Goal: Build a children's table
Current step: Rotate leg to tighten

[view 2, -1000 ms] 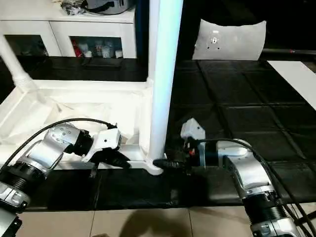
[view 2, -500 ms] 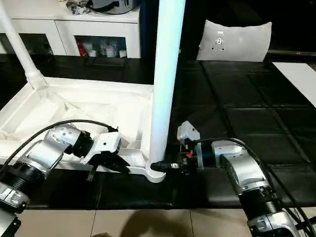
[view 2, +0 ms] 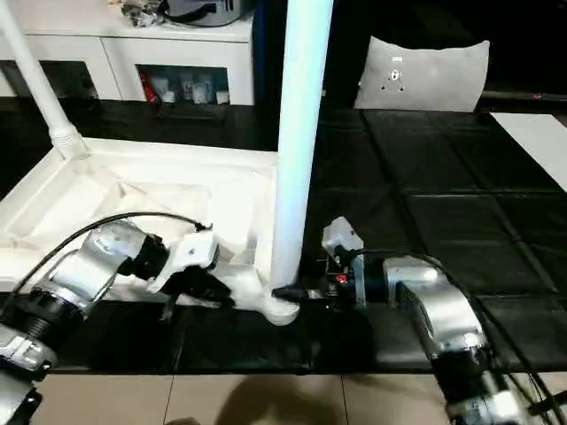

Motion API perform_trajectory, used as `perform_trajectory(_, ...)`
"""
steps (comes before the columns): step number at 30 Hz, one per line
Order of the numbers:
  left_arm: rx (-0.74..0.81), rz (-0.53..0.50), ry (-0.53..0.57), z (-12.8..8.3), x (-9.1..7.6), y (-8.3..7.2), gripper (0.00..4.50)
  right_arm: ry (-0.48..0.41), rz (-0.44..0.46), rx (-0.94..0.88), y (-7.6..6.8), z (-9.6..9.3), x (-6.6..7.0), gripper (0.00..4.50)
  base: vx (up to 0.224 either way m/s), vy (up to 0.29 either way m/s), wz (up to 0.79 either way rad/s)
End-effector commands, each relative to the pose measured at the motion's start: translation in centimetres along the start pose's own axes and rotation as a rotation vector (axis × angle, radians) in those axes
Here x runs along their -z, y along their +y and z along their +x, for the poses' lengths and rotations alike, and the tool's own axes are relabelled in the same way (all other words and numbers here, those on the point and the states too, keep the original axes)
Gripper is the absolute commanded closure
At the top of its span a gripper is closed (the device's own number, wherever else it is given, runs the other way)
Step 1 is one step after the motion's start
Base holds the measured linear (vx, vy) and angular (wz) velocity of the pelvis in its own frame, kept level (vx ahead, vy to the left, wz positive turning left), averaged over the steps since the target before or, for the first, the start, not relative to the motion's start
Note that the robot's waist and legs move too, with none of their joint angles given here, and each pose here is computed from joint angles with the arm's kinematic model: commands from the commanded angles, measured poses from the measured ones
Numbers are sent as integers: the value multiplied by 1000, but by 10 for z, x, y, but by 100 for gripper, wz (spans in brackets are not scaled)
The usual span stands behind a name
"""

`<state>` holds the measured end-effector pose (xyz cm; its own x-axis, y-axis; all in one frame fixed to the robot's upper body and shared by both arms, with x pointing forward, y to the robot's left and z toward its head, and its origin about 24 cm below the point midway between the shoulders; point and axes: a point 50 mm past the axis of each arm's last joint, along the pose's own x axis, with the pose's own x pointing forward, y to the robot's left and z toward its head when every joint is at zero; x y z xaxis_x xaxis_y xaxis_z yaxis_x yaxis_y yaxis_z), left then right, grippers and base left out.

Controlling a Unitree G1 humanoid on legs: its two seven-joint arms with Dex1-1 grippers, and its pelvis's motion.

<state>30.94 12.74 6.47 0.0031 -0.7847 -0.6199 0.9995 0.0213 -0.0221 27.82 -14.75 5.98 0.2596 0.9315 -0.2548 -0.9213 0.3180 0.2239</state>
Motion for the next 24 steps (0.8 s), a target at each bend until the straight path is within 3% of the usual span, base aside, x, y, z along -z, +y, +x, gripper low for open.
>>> perform_trajectory(1, -107, -10, -86, 8, -26, 11, 450, -19, 6, 59, 4, 20, -2, 248, 0, 0, 0)
perform_trajectory(3, -193, -68, -135, 16, -36, 18, 450, -39, 37, 206, 0, 33, -3, 249, 0, 0, 0)
perform_trajectory(7, -259, -112, -158, 21, -43, 22, 450, -48, 53, 309, -4, 42, -6, 252, 0, 0, 0)
perform_trajectory(11, -469, -198, -214, 35, -59, 34, 450, -87, 132, 586, -12, 67, -15, 252, 0, 0, 0)
perform_trajectory(13, -506, -205, -223, 38, -61, 36, 450, -90, 130, 610, -12, 72, -16, 252, 0, 0, 0)
perform_trajectory(16, -526, -206, -227, 41, -64, 36, 450, -94, 113, 629, -11, 76, -17, 185, 0, 0, 0)
perform_trajectory(24, -513, -173, -182, 39, -58, 35, 450, -127, 77, 629, -12, 71, -21, 131, 0, 0, 0)
